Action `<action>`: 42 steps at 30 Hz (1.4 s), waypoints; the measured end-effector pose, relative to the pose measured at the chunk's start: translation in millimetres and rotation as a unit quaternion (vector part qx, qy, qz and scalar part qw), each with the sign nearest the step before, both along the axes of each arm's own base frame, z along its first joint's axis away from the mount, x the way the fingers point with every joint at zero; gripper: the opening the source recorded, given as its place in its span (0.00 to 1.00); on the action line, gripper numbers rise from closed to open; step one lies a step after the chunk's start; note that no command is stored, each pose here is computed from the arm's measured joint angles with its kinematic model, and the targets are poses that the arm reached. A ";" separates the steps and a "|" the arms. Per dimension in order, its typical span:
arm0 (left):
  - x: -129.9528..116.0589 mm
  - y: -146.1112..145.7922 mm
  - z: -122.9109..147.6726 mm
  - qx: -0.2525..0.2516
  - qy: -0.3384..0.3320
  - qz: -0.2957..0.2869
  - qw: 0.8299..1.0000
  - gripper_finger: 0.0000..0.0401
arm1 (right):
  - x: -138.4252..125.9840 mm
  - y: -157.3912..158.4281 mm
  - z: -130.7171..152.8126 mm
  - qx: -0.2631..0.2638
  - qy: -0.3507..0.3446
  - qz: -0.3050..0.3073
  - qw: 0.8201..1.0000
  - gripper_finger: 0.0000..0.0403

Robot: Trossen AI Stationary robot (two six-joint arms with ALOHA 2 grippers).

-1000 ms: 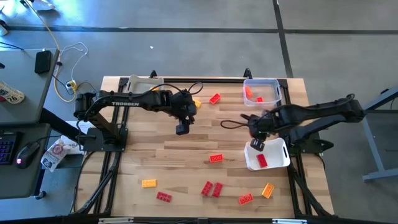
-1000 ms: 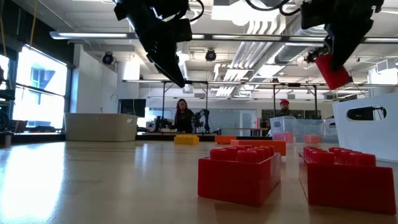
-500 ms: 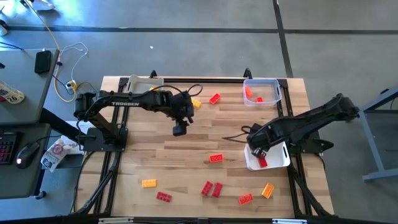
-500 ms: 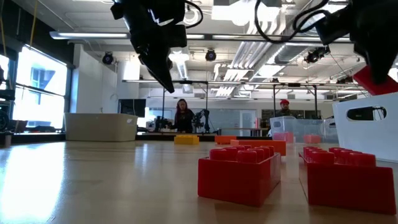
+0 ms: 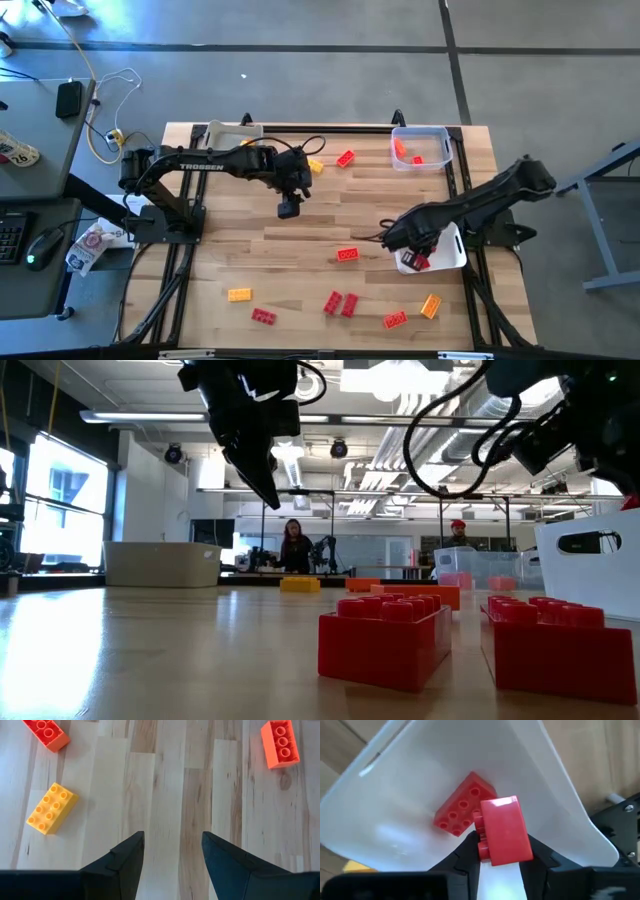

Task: Sort & place blocks by color
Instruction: Put the red block into the white bin, then put the orange block into the transparent bin

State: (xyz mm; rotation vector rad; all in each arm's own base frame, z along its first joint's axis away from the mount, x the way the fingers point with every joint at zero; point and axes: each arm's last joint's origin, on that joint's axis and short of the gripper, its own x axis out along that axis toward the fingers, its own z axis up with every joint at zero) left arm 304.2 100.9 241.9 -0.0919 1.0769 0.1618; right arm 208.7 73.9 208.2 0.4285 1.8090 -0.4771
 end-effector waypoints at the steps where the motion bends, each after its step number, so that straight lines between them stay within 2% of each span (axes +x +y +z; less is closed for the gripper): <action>1: 0.0 0.0 0.0 0.000 0.000 0.000 1.000 0.46 | 0.9 0.3 -1.8 -0.001 0.004 0.004 1.000 0.24; 15: 0.0 0.0 -0.1 0.000 0.000 0.000 1.000 0.46 | -1.1 -0.5 -4.3 -0.035 0.023 0.012 0.999 0.40; 26: 0.0 0.0 0.0 -0.001 0.000 0.001 1.000 0.46 | -4.6 4.1 -1.8 -0.045 0.035 0.007 0.998 0.41; 34: 0.0 0.0 0.0 -0.013 -0.003 0.025 1.000 0.46 | 14.8 6.6 23.1 -0.083 -0.054 0.058 0.993 0.42; 42: -8.5 -2.8 -4.3 -0.048 0.043 0.069 0.996 0.46 | 42.8 9.8 40.3 -0.108 -0.188 0.172 0.961 0.42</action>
